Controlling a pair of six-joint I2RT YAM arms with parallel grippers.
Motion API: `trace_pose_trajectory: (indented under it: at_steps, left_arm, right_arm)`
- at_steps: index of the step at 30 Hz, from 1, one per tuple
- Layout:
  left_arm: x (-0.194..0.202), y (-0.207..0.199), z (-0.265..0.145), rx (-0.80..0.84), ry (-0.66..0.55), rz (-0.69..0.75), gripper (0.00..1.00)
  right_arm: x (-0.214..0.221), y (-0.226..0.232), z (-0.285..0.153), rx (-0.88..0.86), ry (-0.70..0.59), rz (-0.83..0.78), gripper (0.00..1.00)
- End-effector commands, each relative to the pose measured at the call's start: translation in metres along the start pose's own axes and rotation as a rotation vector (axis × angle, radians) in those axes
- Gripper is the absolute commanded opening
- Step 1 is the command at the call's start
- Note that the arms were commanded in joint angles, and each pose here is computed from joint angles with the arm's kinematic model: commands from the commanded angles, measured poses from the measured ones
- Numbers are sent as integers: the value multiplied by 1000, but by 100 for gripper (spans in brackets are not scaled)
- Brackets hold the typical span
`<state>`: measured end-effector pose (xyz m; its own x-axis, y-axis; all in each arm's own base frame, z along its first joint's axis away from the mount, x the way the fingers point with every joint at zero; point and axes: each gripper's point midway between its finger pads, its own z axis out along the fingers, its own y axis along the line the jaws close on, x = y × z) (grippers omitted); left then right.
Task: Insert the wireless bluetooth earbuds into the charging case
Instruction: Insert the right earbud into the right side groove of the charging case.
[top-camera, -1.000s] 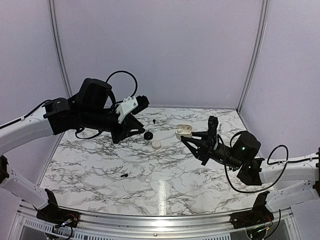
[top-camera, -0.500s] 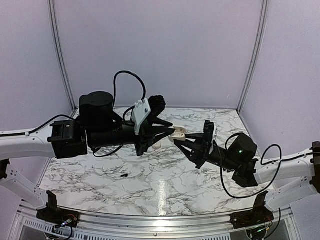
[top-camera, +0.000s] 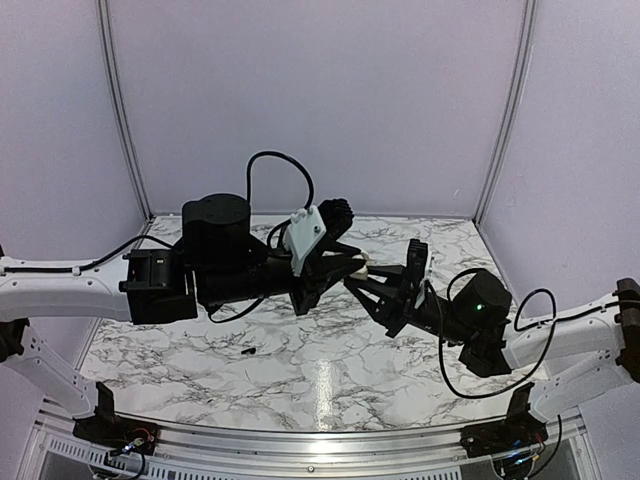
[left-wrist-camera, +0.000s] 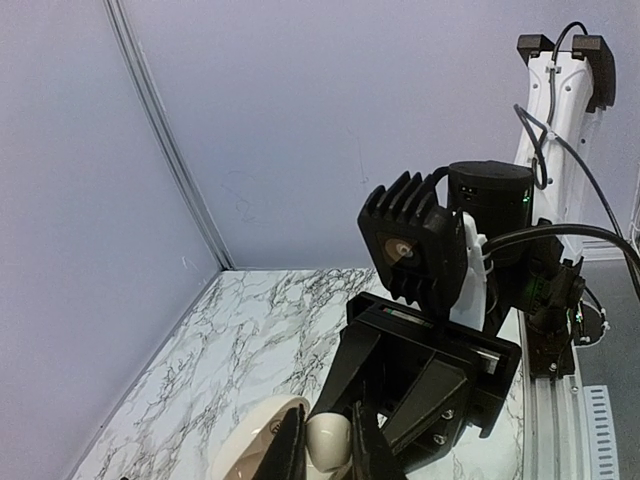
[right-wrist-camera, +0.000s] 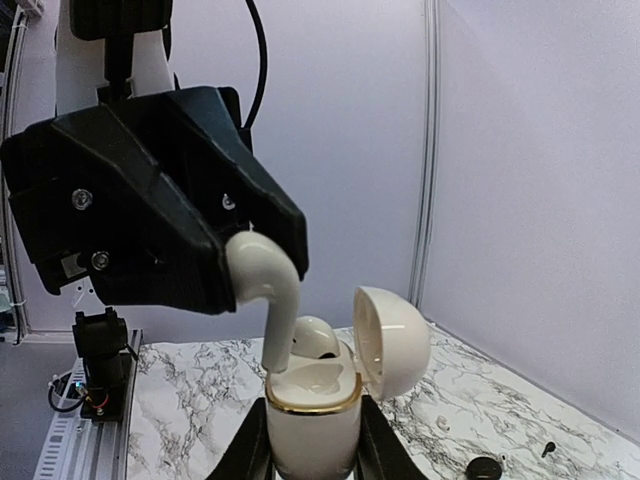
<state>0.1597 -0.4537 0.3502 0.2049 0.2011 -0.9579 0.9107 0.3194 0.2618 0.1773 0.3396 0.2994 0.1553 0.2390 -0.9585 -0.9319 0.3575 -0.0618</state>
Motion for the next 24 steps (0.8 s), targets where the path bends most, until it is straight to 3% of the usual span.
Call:
trace_pose_trajectory:
  at_steps: [1, 24]
  left_arm:
    - [-25, 8, 1, -42, -67, 18, 8]
    - [-12, 11, 11, -72, -28, 18, 7]
  right_arm:
    - [-32, 1, 8, -2, -106, 17, 0]
    - [-42, 8, 15, -41, -156, 43, 0]
